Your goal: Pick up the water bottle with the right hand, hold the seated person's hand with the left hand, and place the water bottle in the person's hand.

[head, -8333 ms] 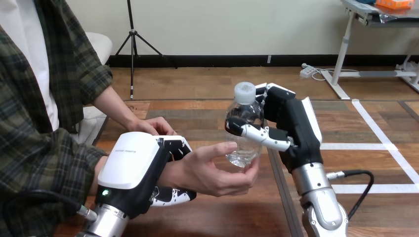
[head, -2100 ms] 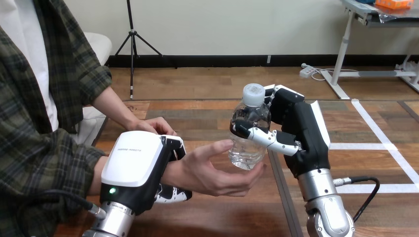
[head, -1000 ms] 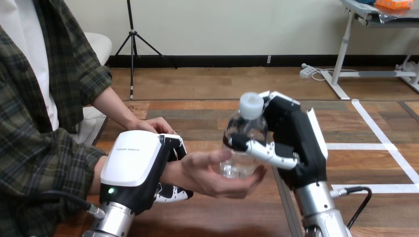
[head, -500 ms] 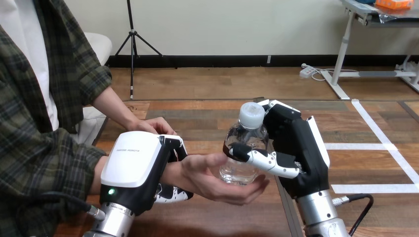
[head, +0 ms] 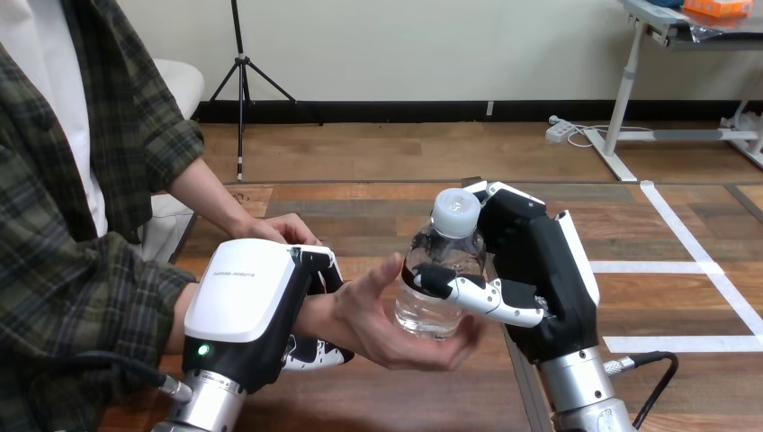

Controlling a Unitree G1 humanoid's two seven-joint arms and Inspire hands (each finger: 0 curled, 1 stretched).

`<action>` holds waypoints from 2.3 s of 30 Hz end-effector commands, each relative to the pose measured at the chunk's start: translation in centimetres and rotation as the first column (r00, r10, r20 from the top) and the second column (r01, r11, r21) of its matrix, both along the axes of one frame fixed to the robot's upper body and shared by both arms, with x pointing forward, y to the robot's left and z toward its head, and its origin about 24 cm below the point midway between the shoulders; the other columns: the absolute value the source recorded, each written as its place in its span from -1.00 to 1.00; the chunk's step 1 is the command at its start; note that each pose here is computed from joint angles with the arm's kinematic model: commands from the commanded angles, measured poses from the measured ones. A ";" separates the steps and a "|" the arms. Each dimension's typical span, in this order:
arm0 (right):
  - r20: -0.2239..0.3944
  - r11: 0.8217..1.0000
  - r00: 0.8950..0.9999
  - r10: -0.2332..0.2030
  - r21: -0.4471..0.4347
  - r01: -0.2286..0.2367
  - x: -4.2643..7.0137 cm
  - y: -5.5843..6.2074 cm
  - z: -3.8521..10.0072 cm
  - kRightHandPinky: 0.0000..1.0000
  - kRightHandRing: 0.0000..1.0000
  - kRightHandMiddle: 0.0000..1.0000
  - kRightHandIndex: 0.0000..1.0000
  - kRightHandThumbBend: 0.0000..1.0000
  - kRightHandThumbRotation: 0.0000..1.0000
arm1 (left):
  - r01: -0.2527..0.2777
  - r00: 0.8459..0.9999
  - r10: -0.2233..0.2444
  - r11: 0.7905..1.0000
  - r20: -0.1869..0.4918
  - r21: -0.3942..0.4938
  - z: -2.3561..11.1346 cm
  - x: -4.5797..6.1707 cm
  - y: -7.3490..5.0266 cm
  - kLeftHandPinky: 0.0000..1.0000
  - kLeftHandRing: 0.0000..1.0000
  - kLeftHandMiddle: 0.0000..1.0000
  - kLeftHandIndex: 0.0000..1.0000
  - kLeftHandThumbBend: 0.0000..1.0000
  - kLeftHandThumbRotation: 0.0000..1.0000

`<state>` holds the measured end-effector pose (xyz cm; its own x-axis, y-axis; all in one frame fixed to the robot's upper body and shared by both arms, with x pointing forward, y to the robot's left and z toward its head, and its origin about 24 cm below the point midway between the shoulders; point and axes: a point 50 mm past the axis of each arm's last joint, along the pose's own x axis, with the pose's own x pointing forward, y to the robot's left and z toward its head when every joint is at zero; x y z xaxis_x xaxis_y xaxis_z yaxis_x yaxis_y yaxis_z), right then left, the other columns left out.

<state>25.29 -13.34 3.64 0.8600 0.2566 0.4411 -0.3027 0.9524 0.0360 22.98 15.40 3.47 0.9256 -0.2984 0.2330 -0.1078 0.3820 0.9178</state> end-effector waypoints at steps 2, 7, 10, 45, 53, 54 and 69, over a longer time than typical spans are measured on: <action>0.085 0.999 0.996 0.010 0.031 -0.012 0.5 0.5 1.8 -0.29 -0.23 -0.12 -0.06 0.14 -1.00 | -0.003 0.998 0.004 1.000 0.062 -0.012 1.2 1.1 0.0 -0.33 -0.31 -0.26 -0.29 0.85 -1.00; 0.082 0.999 0.997 0.012 0.031 -0.015 0.4 0.5 1.8 -0.29 -0.23 -0.12 -0.06 0.15 -1.00 | -0.004 0.998 0.004 1.000 0.060 -0.011 1.2 1.1 0.0 -0.33 -0.31 -0.26 -0.29 0.84 -1.00; 0.081 0.999 0.997 0.014 0.033 -0.017 0.4 0.5 1.8 -0.28 -0.23 -0.12 -0.05 0.15 -1.00 | -0.004 0.998 0.005 1.000 0.059 -0.012 1.1 1.1 0.0 -0.33 -0.31 -0.26 -0.29 0.84 -1.00; 0.067 0.999 0.997 0.029 0.018 -0.031 0.6 0.3 1.6 -0.24 -0.23 -0.11 -0.02 0.14 -1.00 | -0.006 0.998 0.008 1.000 0.054 -0.021 1.0 1.1 0.0 -0.34 -0.32 -0.26 -0.30 0.84 -1.00; 0.071 0.999 0.997 0.031 0.014 -0.032 0.7 0.4 1.7 -0.24 -0.22 -0.11 -0.02 0.14 -1.00 | -0.008 0.998 0.009 1.000 0.057 -0.019 1.0 1.1 0.0 -0.34 -0.32 -0.26 -0.30 0.85 -1.00; 0.071 0.999 0.997 0.031 0.015 -0.032 0.7 0.4 1.7 -0.24 -0.22 -0.11 -0.02 0.14 -1.00 | -0.007 0.998 0.008 1.000 0.057 -0.022 1.0 1.1 0.0 -0.34 -0.32 -0.26 -0.30 0.84 -1.00; 0.068 1.000 0.997 0.023 0.006 -0.023 0.8 0.4 1.8 -0.19 -0.19 -0.10 0.02 0.16 -1.00 | -0.010 0.998 0.011 1.000 0.056 -0.024 1.0 1.1 0.0 -0.34 -0.32 -0.26 -0.30 0.84 -1.00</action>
<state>25.31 -12.86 3.59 0.8556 0.2823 0.4338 -0.3340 0.9415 0.0460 22.95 15.40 3.31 0.9262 -0.2997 0.2288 -0.1026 0.3836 0.9178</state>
